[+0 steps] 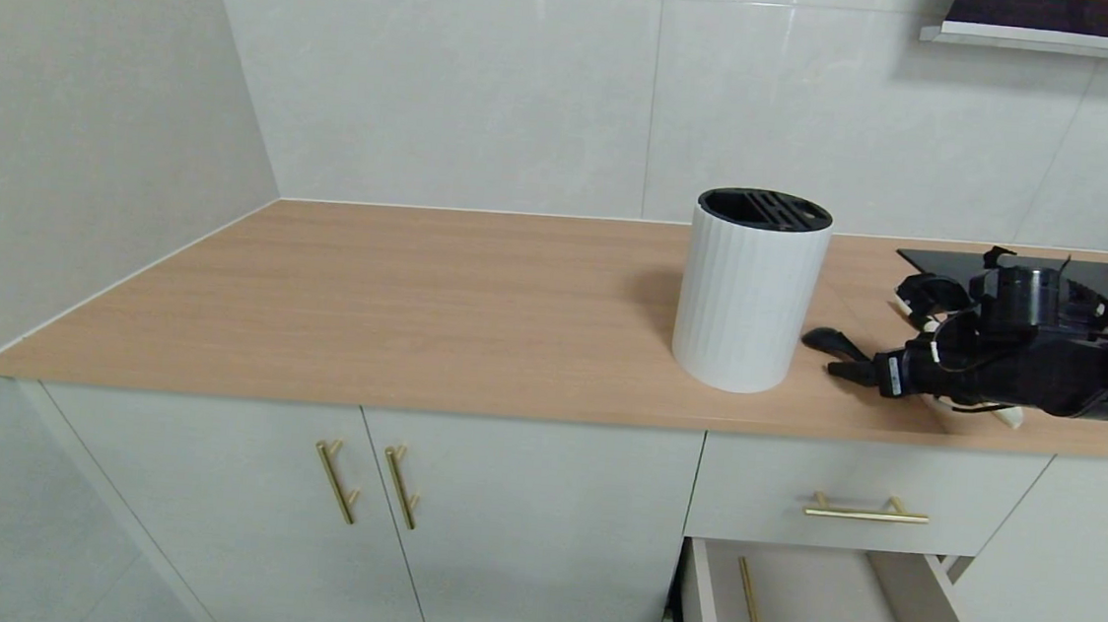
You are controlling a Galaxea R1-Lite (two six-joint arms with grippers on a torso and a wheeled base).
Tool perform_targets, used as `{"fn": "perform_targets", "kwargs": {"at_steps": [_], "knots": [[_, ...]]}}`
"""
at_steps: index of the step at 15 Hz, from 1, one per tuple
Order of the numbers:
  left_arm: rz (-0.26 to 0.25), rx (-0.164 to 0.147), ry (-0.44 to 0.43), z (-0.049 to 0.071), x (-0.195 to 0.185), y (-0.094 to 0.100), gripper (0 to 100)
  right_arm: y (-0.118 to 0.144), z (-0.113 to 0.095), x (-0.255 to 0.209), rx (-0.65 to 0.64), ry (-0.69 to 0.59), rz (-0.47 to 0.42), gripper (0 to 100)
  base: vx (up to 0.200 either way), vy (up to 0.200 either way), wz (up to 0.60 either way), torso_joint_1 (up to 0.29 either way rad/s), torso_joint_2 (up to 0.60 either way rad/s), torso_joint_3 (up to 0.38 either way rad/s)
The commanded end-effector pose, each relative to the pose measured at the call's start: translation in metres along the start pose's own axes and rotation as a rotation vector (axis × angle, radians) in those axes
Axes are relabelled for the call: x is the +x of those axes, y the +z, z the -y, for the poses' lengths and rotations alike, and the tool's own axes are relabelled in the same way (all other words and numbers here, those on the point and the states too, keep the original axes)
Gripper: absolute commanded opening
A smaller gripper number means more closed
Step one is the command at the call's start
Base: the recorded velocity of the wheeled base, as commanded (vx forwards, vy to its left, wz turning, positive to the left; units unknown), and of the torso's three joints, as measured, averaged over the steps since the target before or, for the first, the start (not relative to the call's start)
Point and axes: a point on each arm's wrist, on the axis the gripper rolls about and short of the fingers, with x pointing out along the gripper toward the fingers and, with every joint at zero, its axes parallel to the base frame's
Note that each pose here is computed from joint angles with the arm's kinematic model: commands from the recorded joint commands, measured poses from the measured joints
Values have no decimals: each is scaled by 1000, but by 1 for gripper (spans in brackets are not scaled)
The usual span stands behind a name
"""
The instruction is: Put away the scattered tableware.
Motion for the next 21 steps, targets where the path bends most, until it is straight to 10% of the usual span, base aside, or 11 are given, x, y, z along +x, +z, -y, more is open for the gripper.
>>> {"fn": "perform_targets", "kwargs": {"at_steps": [1,15,21], "knots": [[-2,0,0,0,0,0,100,0,0,1,0,0,0,0,0,0,0,0,0,0],[-2,0,0,0,0,0,100,35,-7,-61,95,-145,65,0,0,0,0,0,0,0],[0,0,0,0,0,0,100,35,-66,-162,330,-175,-207,0,0,0,0,0,0,0]]}}
